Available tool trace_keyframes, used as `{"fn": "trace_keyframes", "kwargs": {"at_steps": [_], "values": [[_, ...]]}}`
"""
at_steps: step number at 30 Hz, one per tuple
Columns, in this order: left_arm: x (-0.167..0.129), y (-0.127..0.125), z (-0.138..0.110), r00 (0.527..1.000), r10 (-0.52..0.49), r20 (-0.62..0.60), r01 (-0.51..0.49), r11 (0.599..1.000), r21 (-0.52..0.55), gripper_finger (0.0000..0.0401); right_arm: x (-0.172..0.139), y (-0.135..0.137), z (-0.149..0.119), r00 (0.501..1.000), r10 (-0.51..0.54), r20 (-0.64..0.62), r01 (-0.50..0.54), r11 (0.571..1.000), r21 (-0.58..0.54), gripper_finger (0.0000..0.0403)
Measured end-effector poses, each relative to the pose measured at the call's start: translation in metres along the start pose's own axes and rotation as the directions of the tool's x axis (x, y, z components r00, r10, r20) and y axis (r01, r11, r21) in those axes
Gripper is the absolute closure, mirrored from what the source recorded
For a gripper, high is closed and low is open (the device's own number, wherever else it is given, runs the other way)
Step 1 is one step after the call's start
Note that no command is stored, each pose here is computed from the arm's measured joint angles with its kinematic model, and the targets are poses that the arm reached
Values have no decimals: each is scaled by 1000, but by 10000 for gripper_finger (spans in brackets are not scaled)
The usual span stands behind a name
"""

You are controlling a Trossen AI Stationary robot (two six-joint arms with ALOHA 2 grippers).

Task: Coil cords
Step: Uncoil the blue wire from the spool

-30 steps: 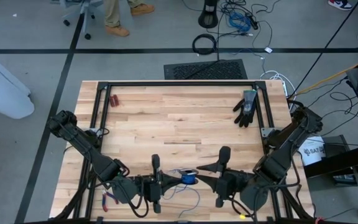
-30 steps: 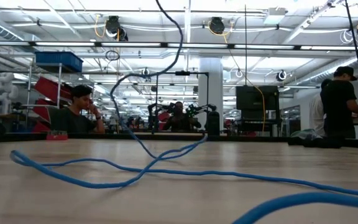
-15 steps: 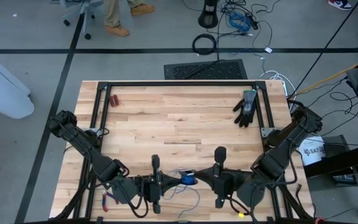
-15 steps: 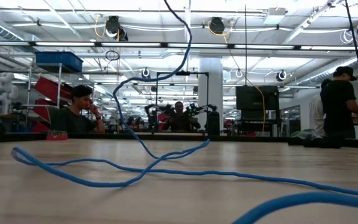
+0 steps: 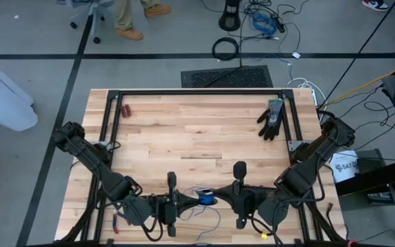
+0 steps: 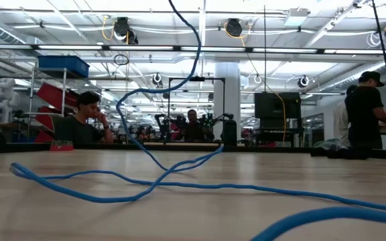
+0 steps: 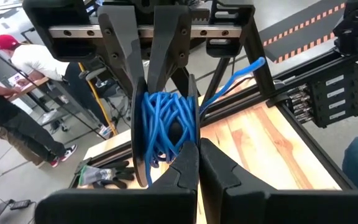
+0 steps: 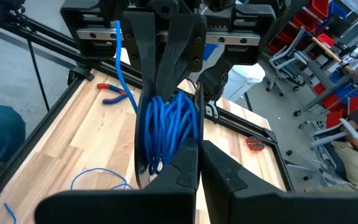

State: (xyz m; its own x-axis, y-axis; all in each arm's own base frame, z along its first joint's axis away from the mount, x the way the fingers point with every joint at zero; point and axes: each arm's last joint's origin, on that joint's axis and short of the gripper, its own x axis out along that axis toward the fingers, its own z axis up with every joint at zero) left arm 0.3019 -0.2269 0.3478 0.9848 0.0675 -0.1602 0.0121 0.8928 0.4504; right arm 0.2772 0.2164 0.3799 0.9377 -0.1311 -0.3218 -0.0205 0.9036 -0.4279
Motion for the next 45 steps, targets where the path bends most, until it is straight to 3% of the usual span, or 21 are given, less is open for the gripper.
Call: {"fn": "trace_keyframes", "kwargs": {"at_steps": [9,15,22,33,45], "values": [[-1,-1,0,1000,1,-1,-1,1000,1,385,0,0,0,1000,-21,-5,21,1000,5,402],[-9,-8,3,1000,12,3,-12,1000,8,305,-4,4,-2,999,-48,-15,48,999,-12,403],[-18,-11,5,988,148,-37,-147,989,19,235,-14,8,0,995,-97,-4,97,995,-28,403],[-6,-2,-10,982,138,-128,-144,989,-43,228,-28,14,8,997,-62,34,63,998,-27,403],[5,7,-14,986,107,-126,-120,987,-108,228,-29,15,8,998,-58,38,59,998,-30,403]]}}
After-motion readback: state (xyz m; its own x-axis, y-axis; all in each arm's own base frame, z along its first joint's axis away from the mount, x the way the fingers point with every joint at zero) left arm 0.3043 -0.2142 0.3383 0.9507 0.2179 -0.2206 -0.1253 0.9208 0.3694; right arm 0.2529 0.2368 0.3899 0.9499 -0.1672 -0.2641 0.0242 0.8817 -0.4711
